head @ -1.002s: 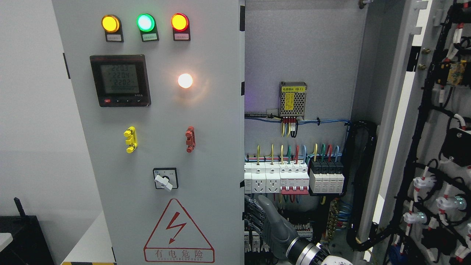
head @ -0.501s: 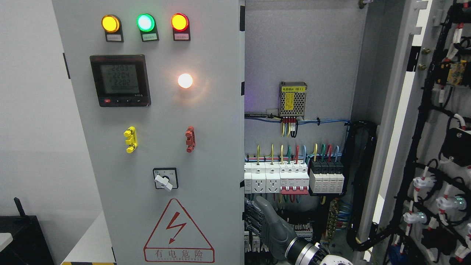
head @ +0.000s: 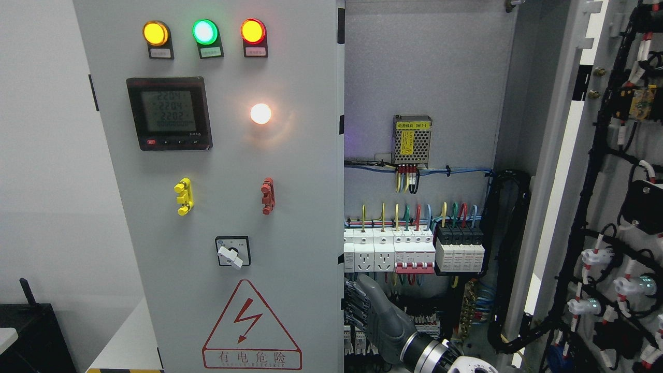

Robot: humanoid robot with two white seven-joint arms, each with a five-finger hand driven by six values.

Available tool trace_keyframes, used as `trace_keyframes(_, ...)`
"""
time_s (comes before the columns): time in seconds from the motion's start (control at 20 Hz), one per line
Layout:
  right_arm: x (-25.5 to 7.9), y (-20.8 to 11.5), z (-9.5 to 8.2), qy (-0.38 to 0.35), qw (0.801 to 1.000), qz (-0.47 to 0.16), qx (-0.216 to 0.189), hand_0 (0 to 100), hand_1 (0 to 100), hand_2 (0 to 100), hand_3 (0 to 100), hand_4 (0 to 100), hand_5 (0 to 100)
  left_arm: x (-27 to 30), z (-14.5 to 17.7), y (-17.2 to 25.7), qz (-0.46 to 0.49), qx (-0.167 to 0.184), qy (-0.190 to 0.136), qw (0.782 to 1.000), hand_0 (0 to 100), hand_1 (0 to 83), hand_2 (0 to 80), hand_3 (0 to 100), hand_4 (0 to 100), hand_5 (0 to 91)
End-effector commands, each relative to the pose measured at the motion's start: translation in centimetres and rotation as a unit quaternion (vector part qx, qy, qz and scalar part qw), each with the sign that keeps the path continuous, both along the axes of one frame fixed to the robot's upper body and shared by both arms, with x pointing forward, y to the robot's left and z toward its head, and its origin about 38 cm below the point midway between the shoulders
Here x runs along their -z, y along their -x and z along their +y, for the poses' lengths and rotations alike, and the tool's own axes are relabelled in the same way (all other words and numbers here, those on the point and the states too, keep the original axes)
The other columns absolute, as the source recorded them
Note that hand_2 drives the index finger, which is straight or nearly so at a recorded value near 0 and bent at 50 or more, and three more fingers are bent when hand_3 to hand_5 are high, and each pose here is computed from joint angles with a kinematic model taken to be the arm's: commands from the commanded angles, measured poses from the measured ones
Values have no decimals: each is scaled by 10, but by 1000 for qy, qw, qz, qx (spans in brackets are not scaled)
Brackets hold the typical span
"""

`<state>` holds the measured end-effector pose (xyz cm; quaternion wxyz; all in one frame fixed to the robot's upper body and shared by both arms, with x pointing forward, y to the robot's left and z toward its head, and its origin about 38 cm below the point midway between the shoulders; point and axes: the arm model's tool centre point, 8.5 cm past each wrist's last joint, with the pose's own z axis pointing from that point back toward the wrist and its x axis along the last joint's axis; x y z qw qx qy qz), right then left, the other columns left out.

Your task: Open door with both hands

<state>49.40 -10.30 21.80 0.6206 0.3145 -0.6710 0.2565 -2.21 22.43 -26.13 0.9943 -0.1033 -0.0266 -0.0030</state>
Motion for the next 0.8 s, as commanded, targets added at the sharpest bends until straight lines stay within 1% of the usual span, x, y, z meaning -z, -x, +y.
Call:
trace_keyframes(0.0,0,0,2,-2,1000,0,-7,107,0,0,0,0,0,0,0,1,1,-6,0,1000,0,0,0,0,30,0)
trace_keyframes(0.25,-2,1,4,-13,1000,11,-14,106,0,0,0,0,0,0,0,2,2,-6,0,1000,0,0,0,0,30,0)
trace_keyframes(0.65,-5,1,4,-14,1000,10,-16,106,0,0,0,0,0,0,0,1,1,-6,0,1000,0,0,0,0,30,0)
trace_keyframes(0.75,-5,2,5,-14,1000,9,-25,107,0,0,0,0,0,0,0,1,1,-6,0,1000,0,0,0,0,30,0)
